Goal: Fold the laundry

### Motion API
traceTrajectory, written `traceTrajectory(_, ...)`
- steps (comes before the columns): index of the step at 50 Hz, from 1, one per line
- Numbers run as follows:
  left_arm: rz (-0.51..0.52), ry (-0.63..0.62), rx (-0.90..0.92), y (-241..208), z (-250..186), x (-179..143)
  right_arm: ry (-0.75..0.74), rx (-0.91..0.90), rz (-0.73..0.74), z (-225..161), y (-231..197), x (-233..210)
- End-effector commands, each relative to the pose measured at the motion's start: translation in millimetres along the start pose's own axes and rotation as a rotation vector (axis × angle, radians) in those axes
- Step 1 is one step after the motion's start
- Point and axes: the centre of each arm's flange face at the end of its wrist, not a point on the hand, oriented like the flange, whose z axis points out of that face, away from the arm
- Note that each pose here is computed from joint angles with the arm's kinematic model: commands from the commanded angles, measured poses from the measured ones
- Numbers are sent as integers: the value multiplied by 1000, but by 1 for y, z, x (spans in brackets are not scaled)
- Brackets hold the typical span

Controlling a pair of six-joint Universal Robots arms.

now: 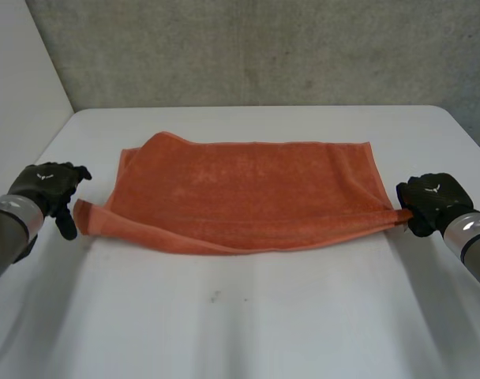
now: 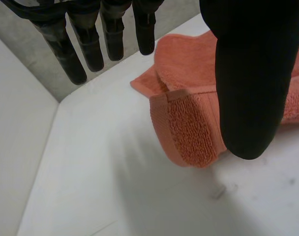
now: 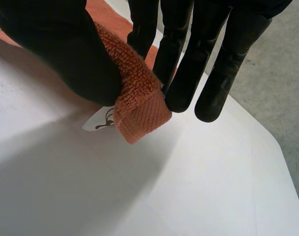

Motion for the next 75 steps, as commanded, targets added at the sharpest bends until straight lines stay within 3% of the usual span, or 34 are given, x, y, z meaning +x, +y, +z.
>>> traceTrajectory(1, -18, 38, -27, -4, 15, -9, -2, -5, 1, -1, 1, -1)
traceTrajectory(14, -15, 49, -60, 3, 36, -10, -2, -9, 2, -1, 2, -1)
traceTrajectory(28, -23, 102, -145, 13, 29, 2, -3, -10, -3, -1, 2, -2)
traceTrajectory(45, -20, 73, -92, 8, 29, 4, -10, -54, -46, -5, 4, -2)
traceTrajectory(50, -18, 12, -2, -9, 11, -8, -59, -147, -63, -19, -1, 2)
traceTrajectory(64, 3, 9, -1, -16, -58, -3, -246, -413, -182, -90, -24, 15)
traceTrajectory(70, 2, 22, -36, -9, -67, -1, -221, -371, -248, -87, -31, 24)
traceTrajectory(75, -2, 19, -41, -3, -50, -3, -180, -329, -267, -70, -28, 28)
